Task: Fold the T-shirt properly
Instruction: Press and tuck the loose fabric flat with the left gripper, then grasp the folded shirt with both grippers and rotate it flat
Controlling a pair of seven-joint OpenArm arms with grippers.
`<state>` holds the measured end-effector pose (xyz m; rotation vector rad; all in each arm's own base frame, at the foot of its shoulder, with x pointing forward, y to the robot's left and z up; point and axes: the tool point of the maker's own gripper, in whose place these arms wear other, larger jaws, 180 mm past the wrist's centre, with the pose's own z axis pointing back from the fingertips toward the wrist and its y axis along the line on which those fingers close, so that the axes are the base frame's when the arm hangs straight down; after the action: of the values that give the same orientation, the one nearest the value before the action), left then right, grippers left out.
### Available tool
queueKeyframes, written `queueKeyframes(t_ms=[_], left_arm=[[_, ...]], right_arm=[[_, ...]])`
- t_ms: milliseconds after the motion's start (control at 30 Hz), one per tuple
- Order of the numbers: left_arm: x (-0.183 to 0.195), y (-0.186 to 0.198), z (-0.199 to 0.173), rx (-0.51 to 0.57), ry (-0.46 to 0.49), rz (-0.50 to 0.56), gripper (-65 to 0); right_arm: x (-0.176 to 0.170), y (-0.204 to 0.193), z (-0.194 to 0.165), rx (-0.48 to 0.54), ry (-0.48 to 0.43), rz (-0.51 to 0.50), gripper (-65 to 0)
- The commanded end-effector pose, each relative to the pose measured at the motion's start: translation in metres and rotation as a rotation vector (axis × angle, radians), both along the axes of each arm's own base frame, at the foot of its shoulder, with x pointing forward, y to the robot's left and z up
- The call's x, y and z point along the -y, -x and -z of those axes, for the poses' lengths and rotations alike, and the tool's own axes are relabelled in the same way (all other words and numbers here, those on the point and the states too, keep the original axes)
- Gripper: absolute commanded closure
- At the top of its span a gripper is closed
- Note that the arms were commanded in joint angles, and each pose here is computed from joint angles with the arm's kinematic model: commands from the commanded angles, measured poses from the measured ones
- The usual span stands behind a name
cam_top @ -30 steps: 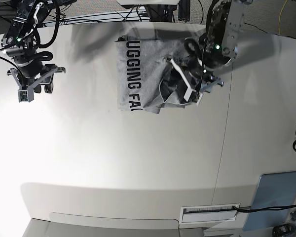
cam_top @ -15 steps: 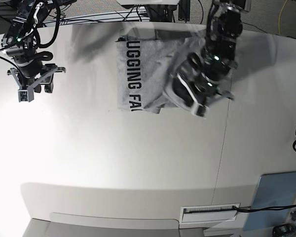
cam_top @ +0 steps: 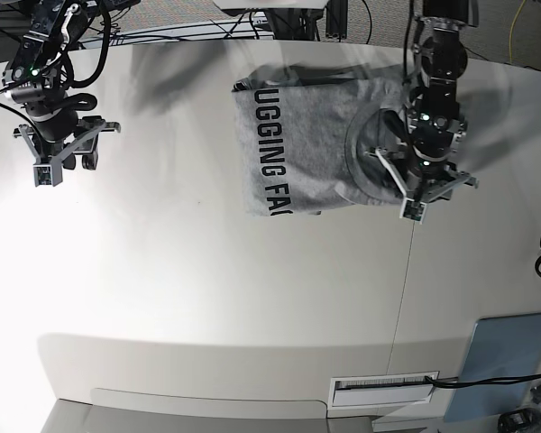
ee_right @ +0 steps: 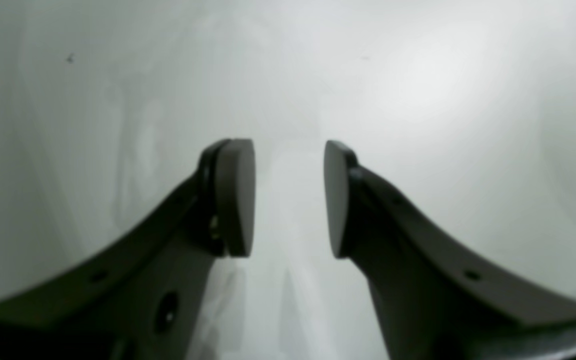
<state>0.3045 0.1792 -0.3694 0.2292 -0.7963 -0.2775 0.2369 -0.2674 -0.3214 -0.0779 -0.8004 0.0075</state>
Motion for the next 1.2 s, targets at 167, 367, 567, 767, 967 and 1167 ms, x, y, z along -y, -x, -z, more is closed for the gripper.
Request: queueKeyframes(t_ms=[167,367,567,767,967,1167], left_arm=[[0.001,0.004,-0.004,-0.050,0.052,-0.009,-10.5],[0.056,0.034,-0.004,-0.187,0.251,0.195,0.0],[0.094,0.082,-0.013,-0.231,0.367,0.358,0.0],[0.113,0.132,-0.010,-0.293,0.435,0.440,0.0],[0.111,0.151,0.018,-0.307,0.492,0.390,0.0],[0.098,0.165,0.061,-0.417,0.513,0.302,0.0]], right_arm=[[0.000,-0.012,-0.018,0.090,0.017,-0.016,-22.9],[-0.037,-0.035,-0.022,0.134,-0.009,-0.126,-7.8],[-0.083,-0.078,-0.025,0.192,0.052,-0.271,0.0],[-0.145,-0.125,-0.002,0.154,0.006,-0.417,0.0],[-0.210,-0.156,0.011,0.115,-0.054,-0.526,0.0],[-0.260,-0.158,0.035,0.052,-0.085,-0.637,0.0]])
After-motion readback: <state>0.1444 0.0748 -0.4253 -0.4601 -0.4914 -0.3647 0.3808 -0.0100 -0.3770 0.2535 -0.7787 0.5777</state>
